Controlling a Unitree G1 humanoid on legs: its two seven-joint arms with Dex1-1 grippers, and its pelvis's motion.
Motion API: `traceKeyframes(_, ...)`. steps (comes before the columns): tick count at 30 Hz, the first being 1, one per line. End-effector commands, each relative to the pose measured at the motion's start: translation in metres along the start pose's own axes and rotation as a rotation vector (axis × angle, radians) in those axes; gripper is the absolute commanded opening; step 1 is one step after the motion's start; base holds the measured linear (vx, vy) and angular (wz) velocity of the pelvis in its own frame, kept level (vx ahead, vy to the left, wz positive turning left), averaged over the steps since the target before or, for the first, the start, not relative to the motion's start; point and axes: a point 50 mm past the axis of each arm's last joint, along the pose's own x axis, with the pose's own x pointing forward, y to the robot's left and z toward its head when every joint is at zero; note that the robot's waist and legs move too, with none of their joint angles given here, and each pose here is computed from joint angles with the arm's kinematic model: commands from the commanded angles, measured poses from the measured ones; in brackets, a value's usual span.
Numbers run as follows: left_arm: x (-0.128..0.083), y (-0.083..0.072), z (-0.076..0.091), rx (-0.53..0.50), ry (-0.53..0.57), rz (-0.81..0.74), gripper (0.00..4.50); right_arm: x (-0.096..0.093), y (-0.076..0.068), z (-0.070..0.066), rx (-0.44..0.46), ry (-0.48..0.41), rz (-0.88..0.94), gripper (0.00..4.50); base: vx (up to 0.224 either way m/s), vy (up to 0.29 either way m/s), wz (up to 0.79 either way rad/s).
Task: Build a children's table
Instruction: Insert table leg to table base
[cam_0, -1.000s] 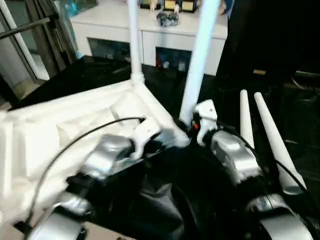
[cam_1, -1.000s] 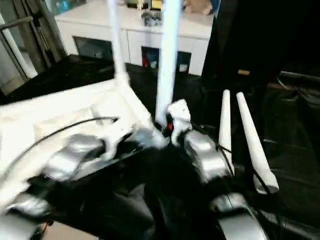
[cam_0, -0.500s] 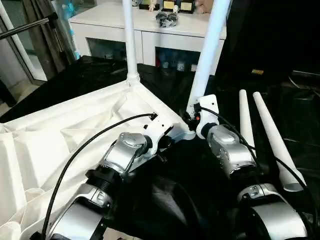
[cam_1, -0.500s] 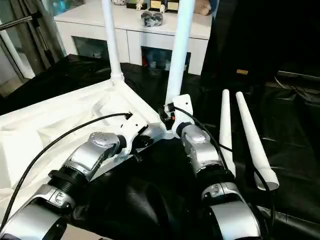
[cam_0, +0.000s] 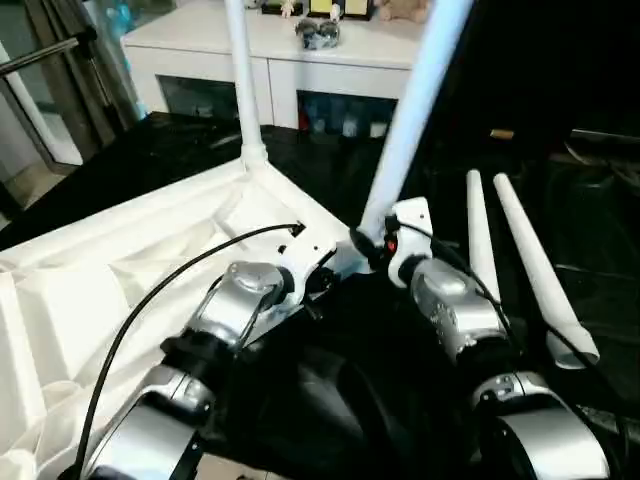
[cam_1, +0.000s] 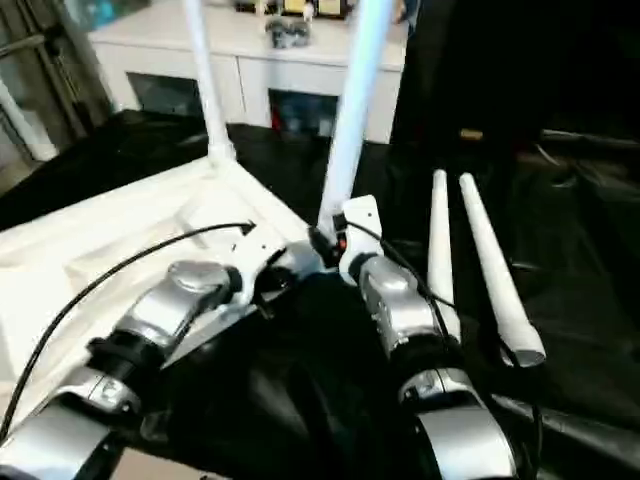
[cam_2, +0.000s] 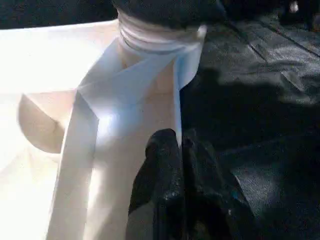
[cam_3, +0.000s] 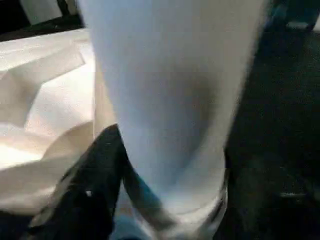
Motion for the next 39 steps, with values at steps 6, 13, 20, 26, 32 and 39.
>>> traceKeyframes(6, -0.008, -0.006, 0.021, 0.099, -0.108, -0.085, 0.00, -0.005, 0.003, -0.019, 0.009, 0.099, 0.078, 3.86, 0.000, 0.000, 0.00)
traceKeyframes(13, -0.017, -0.008, 0.015, 0.127, -0.102, -0.131, 0.00, -0.010, -0.002, -0.002, -0.040, 0.034, 0.148, 3.96, 0.026, -0.007, 0.02)
traceKeyframes(20, -0.023, -0.009, 0.013, 0.141, -0.095, -0.162, 0.00, -0.018, -0.007, 0.007, -0.061, -0.001, 0.192, 3.96, 0.074, -0.022, 0.00)
traceKeyframes(26, -0.026, -0.011, 0.010, 0.154, -0.087, -0.186, 0.00, -0.024, -0.008, 0.005, -0.070, -0.002, 0.228, 3.96, 0.000, 0.000, 0.00)
traceKeyframes(32, -0.030, -0.011, 0.008, 0.173, -0.076, -0.214, 0.00, -0.031, -0.006, 0.002, -0.095, 0.007, 0.278, 3.44, 0.000, 0.000, 0.00)
traceKeyframes(39, -0.037, -0.011, 0.003, 0.194, -0.067, -0.263, 0.00, -0.038, -0.007, 0.000, -0.127, 0.017, 0.333, 2.94, 0.000, 0.000, 0.00)
